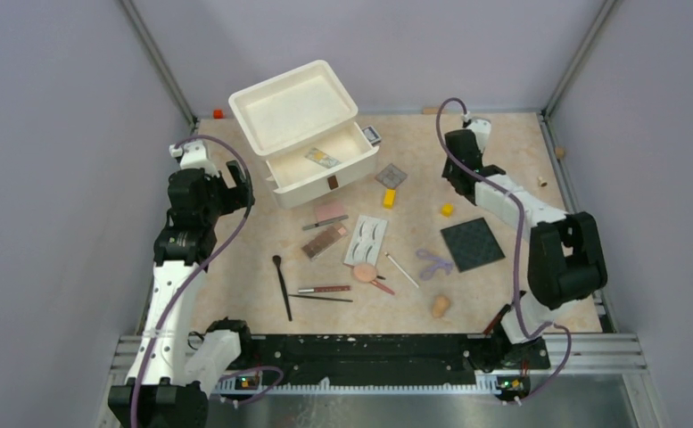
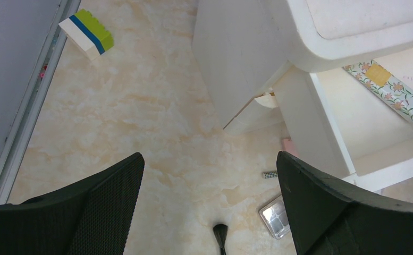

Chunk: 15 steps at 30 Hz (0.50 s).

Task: Organize the makeup
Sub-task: Pick up the makeup from the center of the board.

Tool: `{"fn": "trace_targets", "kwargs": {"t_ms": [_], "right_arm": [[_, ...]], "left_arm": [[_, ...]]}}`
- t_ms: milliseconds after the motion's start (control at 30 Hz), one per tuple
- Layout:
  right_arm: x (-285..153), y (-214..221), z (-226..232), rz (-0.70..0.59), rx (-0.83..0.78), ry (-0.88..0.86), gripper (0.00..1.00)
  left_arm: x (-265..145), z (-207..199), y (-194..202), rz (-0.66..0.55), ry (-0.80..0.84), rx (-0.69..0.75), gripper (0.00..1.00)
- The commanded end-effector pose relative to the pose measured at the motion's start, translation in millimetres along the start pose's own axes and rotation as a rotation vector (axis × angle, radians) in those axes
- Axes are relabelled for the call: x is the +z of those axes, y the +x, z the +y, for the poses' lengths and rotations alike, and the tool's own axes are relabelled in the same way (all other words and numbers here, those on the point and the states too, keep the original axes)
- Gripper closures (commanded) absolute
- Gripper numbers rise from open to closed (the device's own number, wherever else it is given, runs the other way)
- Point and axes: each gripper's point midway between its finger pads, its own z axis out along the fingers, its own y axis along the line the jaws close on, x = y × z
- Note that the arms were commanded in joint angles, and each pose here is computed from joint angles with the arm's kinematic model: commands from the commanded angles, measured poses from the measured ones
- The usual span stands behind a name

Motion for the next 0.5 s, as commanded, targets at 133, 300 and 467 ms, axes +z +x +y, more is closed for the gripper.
{"fn": "trace_targets", "kwargs": {"t_ms": [133, 300, 467], "right_arm": [[-182.6, -148.0, 103.8, -0.394, 0.135, -0.620, 0.82], [-287.8, -153.0, 168.2, -0.411, 0.230, -1.204, 0.84], [-313.2, -133.1, 216.7, -0.329, 0.206, -1.346, 0.84]], "left_arm": [[2.0, -3.3, -9.6, -0.037, 0.018, -0.001, 0.01], [2.2, -2.0, -9.3, -0.037, 0.013, -0.002, 0.01], [2.6, -3.9, -8.3, -0.033, 0.024, -0.003, 0.01]]}}
